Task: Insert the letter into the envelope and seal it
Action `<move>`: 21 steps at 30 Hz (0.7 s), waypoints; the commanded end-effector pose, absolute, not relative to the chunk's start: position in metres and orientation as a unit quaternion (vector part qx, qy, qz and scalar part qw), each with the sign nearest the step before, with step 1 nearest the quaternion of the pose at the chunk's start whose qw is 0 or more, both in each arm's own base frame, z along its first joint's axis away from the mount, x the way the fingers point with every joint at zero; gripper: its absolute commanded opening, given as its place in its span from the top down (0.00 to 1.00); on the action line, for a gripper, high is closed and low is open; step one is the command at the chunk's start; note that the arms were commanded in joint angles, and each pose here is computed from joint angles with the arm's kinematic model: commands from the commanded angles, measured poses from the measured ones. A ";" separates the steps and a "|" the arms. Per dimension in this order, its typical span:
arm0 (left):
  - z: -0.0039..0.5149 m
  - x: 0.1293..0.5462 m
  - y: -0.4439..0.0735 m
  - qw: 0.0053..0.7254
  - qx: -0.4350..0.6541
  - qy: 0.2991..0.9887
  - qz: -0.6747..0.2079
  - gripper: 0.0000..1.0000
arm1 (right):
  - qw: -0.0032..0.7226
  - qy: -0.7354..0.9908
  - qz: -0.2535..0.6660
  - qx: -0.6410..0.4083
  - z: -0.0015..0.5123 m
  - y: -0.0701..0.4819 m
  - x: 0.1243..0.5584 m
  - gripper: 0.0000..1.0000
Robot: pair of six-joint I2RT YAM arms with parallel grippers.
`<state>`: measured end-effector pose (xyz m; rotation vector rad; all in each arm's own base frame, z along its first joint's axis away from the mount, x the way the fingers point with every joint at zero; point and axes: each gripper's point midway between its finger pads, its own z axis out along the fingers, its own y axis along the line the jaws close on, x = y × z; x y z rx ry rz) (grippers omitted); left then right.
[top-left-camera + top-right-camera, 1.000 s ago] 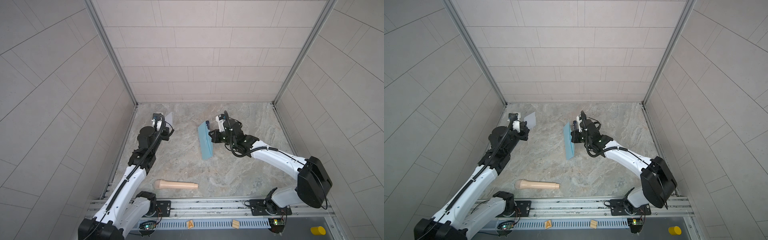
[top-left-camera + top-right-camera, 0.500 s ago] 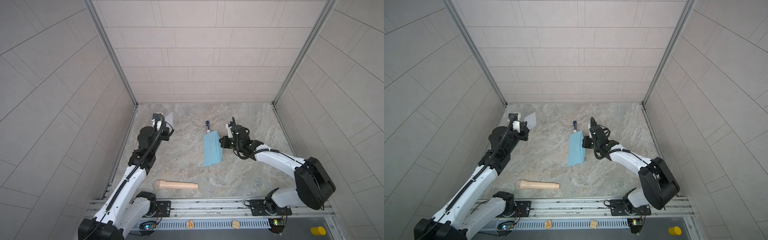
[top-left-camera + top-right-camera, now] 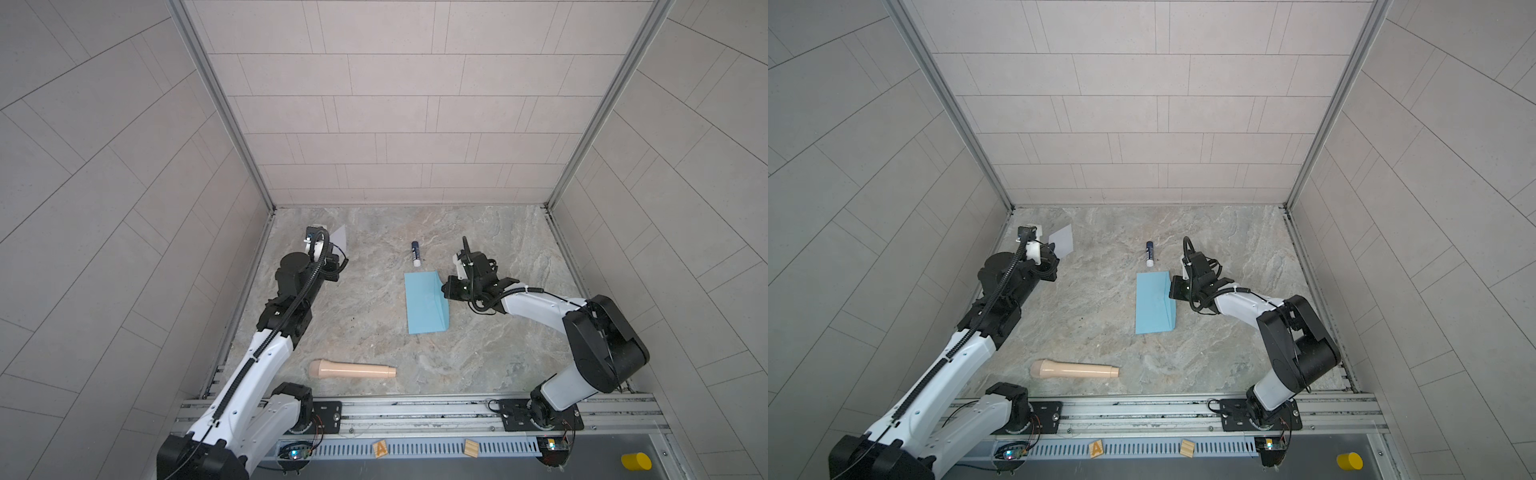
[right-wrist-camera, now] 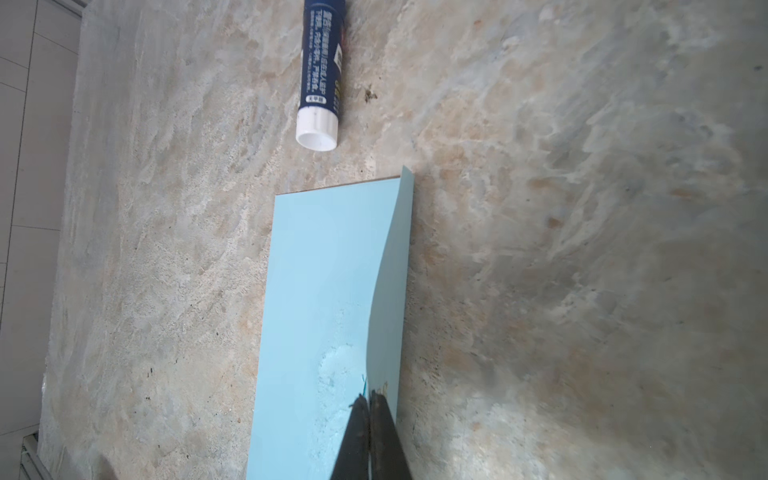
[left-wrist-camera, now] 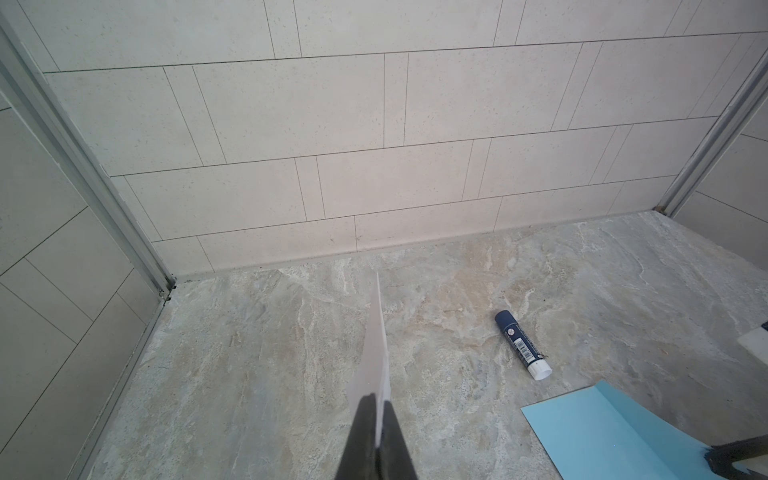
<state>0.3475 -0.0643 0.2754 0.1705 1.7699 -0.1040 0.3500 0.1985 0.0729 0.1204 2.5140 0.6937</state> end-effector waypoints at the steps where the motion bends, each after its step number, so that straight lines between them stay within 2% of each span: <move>1: 0.280 0.349 -0.063 0.636 0.071 0.767 -0.049 1.00 | 0.266 0.927 0.260 0.045 0.075 0.200 0.356 1.00; 21: 0.282 0.348 -0.063 0.638 0.071 0.765 -0.048 1.00 | 0.298 0.913 0.268 0.076 0.076 0.197 0.372 0.98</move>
